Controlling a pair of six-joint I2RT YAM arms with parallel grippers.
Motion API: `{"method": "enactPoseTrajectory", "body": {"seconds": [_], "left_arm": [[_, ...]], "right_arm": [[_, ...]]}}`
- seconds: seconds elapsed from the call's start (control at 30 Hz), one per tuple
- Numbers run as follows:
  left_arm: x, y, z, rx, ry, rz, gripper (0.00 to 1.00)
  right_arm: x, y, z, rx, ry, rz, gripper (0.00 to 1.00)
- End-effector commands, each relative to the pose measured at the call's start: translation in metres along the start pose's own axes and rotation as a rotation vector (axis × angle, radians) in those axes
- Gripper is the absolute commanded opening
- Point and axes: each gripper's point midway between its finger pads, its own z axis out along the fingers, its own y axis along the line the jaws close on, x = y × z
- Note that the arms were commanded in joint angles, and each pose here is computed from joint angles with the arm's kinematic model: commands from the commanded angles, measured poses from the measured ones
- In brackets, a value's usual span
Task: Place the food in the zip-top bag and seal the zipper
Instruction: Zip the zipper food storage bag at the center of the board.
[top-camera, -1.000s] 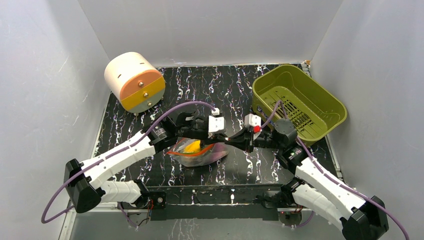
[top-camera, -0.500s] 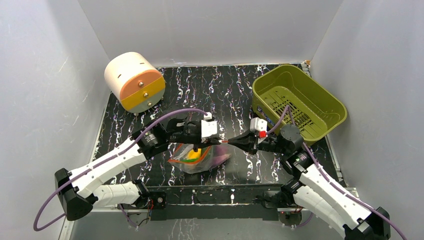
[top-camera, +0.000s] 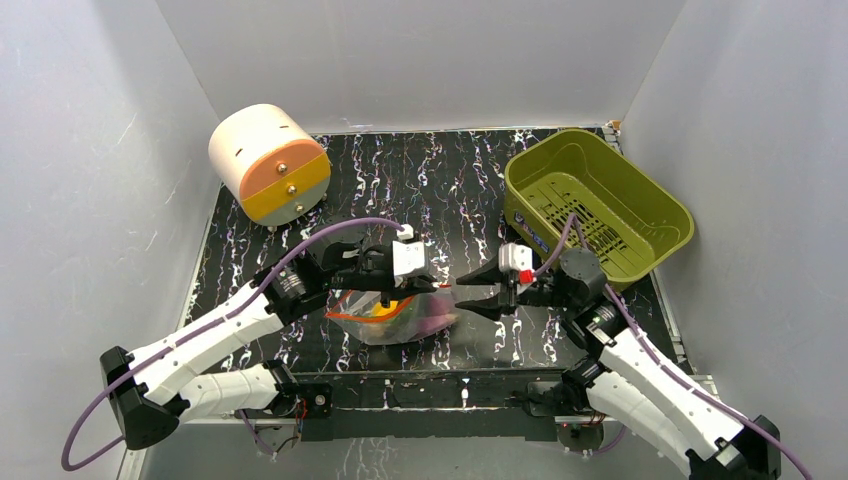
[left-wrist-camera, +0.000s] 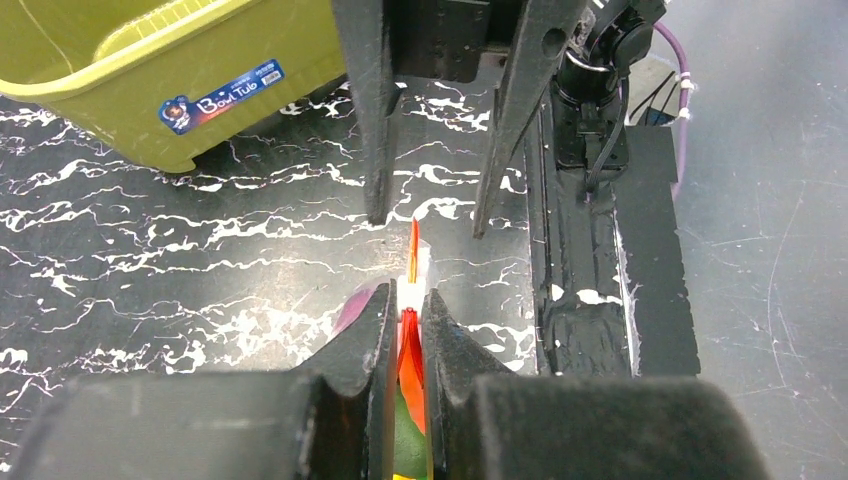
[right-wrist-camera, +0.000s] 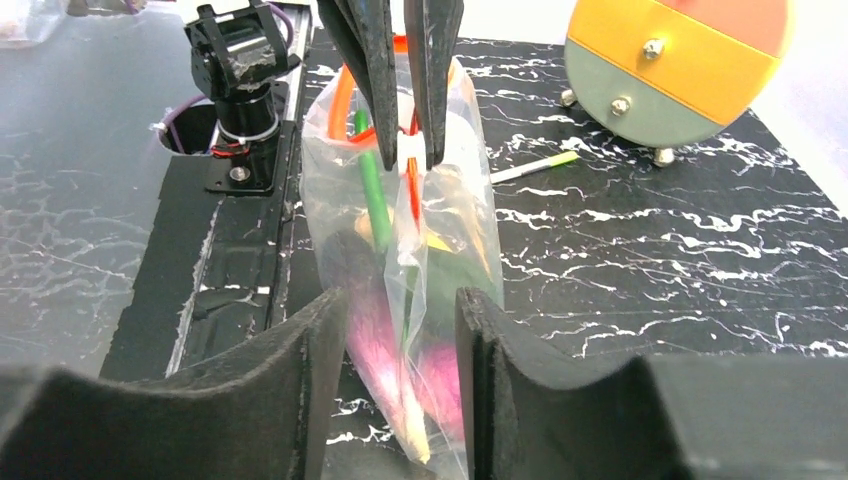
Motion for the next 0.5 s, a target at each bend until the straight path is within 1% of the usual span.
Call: {"method": "enactPoseTrajectory", "body": {"seconds": [0.0,0.07,0.13,0.37,0.43,0.47], "left_arm": [[-0.011,-0.002,0.000,0.015,-0.052,0.009,0.00],[-0.009,-0.003,0.004,0.024,-0.060,0.000,0.00],[-0.009,-0.004,0.005,0.029,-0.064,-0.001,0.00],[-0.003,-0.005,0.005,0.037,-0.045,0.005,0.00],[-0.001,-0.005,0.005,0.035,-0.038,0.004,0.00],[0.001,-0.005,0.006,0.036,-0.032,0.001,0.00]], "right_arm": [[-0.036,-0.012,0.012,-0.036,-0.066,-0.076,0.43],[-0.036,-0.015,0.023,-0.060,-0.054,-0.068,0.43],[-0.035,-0.019,0.028,-0.048,-0.051,-0.077,0.44],[-0.030,-0.020,0.047,-0.072,-0.048,-0.067,0.46],[-0.029,-0.020,0.052,-0.074,-0.042,-0.068,0.43],[-0.028,-0.020,0.054,-0.072,-0.039,-0.069,0.38]]}}
